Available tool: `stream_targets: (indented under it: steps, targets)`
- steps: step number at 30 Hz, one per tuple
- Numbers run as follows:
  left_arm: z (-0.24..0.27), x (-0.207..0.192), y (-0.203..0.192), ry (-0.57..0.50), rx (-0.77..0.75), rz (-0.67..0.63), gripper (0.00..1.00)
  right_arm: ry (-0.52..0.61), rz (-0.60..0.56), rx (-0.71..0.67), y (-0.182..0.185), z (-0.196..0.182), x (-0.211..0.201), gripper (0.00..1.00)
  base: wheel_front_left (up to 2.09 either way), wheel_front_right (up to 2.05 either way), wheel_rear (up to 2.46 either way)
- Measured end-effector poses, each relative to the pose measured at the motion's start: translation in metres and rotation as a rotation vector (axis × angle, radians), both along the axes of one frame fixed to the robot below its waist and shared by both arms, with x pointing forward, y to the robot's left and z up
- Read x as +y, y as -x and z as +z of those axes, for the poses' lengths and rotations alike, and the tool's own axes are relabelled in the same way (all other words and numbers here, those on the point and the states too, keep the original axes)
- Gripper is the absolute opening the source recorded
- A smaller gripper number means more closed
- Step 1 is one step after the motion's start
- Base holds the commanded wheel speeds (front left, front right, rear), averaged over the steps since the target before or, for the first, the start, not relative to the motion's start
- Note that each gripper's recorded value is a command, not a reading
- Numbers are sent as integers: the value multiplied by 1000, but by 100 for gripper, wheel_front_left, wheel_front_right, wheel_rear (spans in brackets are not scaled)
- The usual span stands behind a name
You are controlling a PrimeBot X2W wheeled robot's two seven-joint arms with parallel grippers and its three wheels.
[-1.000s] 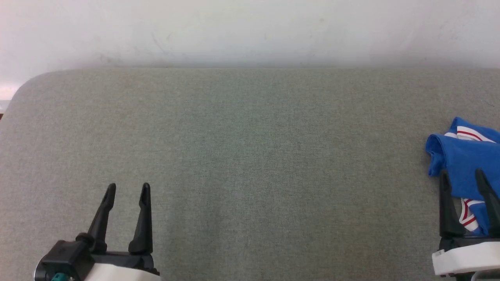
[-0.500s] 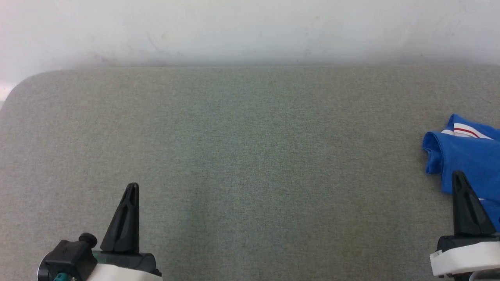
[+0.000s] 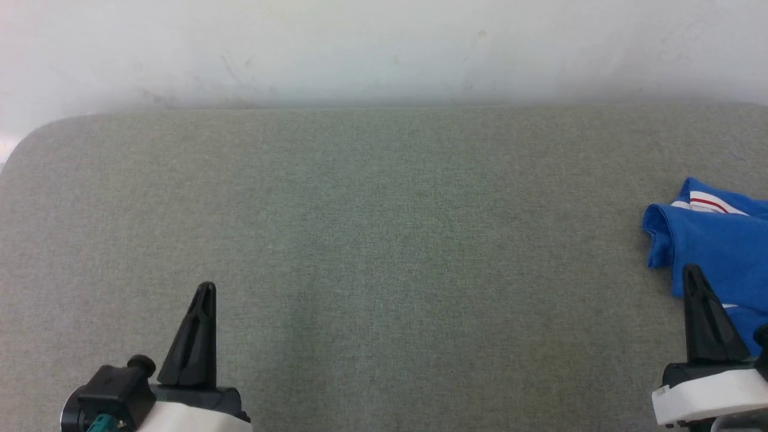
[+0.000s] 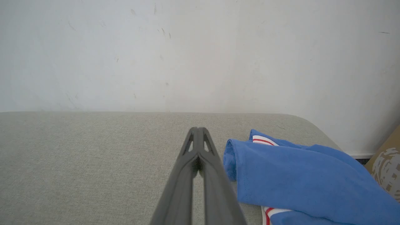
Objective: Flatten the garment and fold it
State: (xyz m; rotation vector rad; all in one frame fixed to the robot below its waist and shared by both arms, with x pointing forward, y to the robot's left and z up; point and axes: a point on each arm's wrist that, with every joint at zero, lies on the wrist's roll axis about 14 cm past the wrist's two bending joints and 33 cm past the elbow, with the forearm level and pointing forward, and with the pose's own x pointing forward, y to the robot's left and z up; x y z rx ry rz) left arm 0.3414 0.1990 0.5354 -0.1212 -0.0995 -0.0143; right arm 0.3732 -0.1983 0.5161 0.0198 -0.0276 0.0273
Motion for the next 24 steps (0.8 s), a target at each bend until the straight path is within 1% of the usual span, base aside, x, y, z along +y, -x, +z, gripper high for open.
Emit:
stream_targets:
  steps: [24]
  targets:
    - [-1, -2, -6, -40, 9, 5, 0, 9, 21, 14, 1, 0, 8, 0, 0, 0, 0]
